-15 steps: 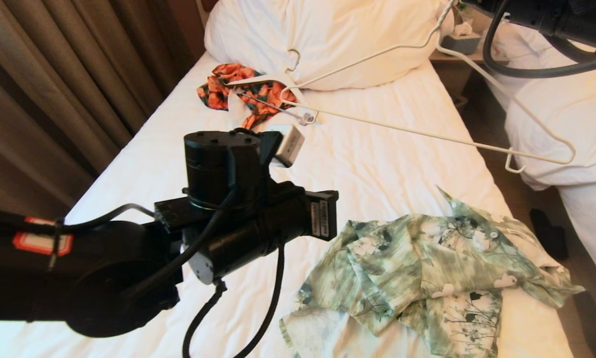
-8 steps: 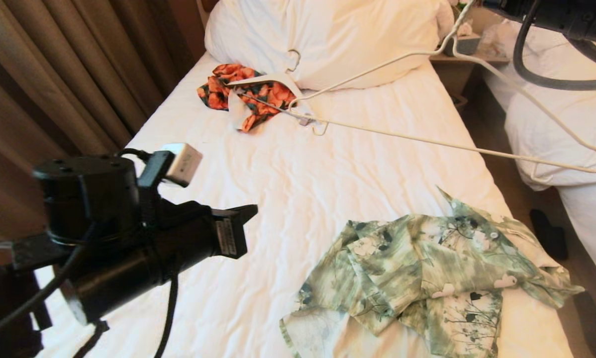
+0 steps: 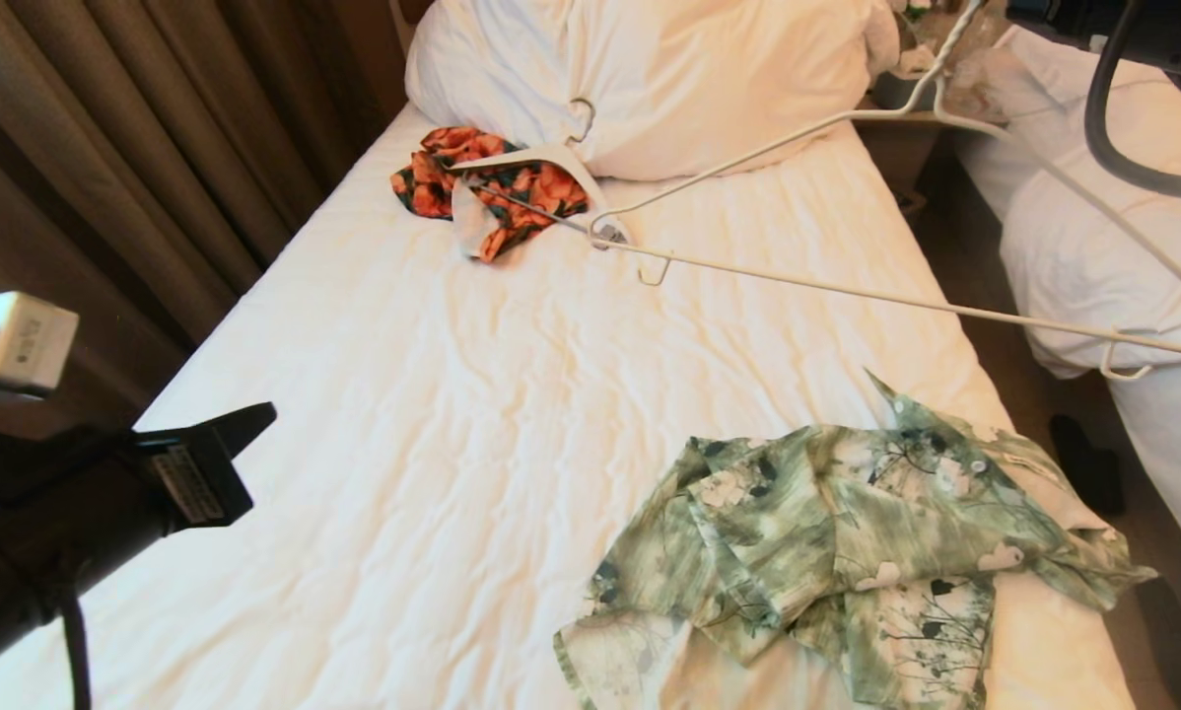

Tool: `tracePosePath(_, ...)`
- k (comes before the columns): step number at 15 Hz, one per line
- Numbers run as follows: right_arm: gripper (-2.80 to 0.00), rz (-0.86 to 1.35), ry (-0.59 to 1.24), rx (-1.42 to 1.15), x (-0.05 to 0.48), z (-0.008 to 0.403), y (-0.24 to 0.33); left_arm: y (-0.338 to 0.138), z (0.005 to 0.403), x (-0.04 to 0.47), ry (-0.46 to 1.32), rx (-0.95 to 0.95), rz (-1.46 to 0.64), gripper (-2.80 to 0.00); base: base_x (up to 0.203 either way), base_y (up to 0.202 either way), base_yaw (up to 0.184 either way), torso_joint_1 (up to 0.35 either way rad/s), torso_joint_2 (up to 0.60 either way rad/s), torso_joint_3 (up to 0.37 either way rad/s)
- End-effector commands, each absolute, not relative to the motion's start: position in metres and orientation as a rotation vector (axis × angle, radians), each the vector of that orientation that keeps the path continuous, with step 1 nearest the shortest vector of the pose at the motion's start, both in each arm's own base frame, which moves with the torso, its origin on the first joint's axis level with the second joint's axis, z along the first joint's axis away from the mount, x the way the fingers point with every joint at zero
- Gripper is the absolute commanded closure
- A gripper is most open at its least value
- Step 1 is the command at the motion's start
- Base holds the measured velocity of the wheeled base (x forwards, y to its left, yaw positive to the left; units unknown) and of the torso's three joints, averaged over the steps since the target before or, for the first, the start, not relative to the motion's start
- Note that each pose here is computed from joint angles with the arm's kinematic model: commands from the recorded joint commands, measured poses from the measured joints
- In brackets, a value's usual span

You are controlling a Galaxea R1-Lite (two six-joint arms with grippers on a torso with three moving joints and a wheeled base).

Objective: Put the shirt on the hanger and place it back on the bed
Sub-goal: Place the hanger on the bed

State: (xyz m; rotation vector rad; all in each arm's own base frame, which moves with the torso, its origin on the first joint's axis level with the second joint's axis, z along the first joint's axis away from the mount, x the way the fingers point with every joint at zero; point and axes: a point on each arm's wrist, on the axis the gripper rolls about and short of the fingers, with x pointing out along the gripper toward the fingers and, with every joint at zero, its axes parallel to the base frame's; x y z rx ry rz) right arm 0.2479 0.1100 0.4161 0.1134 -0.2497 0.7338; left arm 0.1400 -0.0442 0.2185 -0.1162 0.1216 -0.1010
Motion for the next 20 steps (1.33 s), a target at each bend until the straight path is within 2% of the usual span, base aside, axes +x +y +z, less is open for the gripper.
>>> tracePosePath(1,0.00,0.736,-0.248,0.114,0.244,0.416,0.108,-0.030,0.230,0.116,0.033,-0.136,-0.050,0.00,0.000,0.000,0.000,0.000,0.00,0.000)
tracePosePath(9,0.00,0.719,-0.260,0.120,0.230,0.419,0.102,0.006,0.228,0.048,-0.043,-0.138,0.339,0.00,0.000,0.000,0.000,0.000,0.00,0.000)
tracePosePath(14,0.00,0.715,-0.231,0.119,0.229,0.412,0.101,0.009,0.209,0.006,-0.032,-0.134,0.375,0.00,0.000,0.000,0.000,0.000,0.00,0.000)
tracePosePath(18,0.00,0.691,-0.211,0.114,0.231,0.406,0.095,0.008,0.200,-0.005,-0.017,-0.106,0.455,0.00,0.000,0.000,0.000,0.000,0.00,0.000)
tracePosePath(20,0.00,0.692,-0.206,0.113,0.225,0.404,0.093,0.007,0.179,-0.013,-0.011,-0.063,0.474,0.00,0.000,0.000,0.000,0.000,0.00,0.000)
